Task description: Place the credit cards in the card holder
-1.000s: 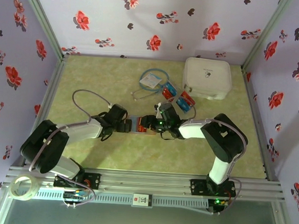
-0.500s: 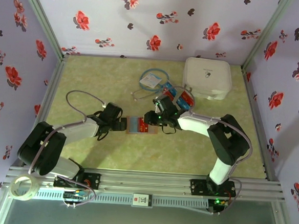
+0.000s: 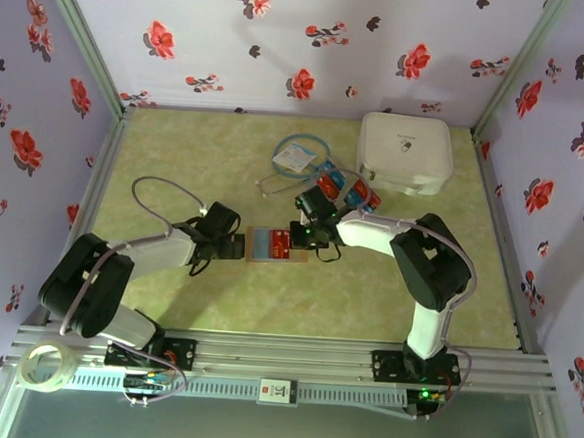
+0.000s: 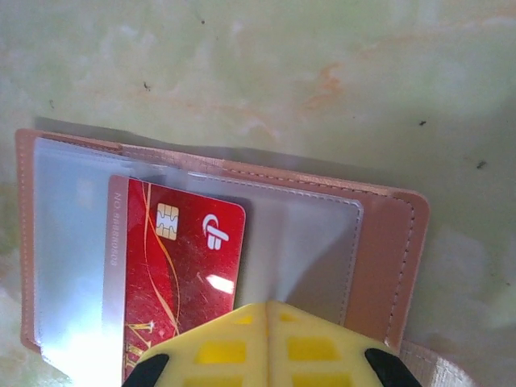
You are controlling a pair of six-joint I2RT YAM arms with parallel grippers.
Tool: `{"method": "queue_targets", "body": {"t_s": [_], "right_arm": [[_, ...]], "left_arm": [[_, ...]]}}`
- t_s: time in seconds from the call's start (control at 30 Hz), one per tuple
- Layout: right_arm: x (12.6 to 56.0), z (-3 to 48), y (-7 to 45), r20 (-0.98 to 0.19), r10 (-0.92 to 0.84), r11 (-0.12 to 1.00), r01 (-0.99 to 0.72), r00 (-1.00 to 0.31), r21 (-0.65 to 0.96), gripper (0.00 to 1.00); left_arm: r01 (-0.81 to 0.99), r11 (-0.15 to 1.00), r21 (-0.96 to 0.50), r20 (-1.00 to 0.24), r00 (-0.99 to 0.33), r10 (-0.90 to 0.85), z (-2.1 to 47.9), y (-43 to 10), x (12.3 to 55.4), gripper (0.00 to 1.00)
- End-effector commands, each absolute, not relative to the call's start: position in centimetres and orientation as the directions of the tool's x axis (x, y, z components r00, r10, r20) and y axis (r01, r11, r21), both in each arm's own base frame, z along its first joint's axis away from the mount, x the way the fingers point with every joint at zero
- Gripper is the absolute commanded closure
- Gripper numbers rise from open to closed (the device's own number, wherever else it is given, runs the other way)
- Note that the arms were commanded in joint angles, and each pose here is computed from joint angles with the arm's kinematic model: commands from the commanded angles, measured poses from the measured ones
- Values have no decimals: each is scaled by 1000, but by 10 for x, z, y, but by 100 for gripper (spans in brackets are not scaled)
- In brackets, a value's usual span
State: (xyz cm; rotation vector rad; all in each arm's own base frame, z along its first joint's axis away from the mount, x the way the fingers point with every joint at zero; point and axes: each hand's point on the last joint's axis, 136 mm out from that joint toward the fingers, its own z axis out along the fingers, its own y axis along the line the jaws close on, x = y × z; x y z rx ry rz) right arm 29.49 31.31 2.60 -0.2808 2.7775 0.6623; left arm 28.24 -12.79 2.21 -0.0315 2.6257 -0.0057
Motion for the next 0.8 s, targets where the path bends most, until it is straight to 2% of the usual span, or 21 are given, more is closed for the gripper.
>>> {"method": "queue_targets", "body": {"t_s": [0.0, 0.77], "right_arm": [[297, 25, 320, -311, -151, 876, -273, -938, 397, 94], [291, 26, 347, -303, -188, 853, -308, -934, 421, 95]], "left_arm": [[-32, 999, 20, -492, -871, -18, 24, -124, 288, 0], [-13, 1000, -4, -470, -882, -13, 14, -133, 291, 0]]}}
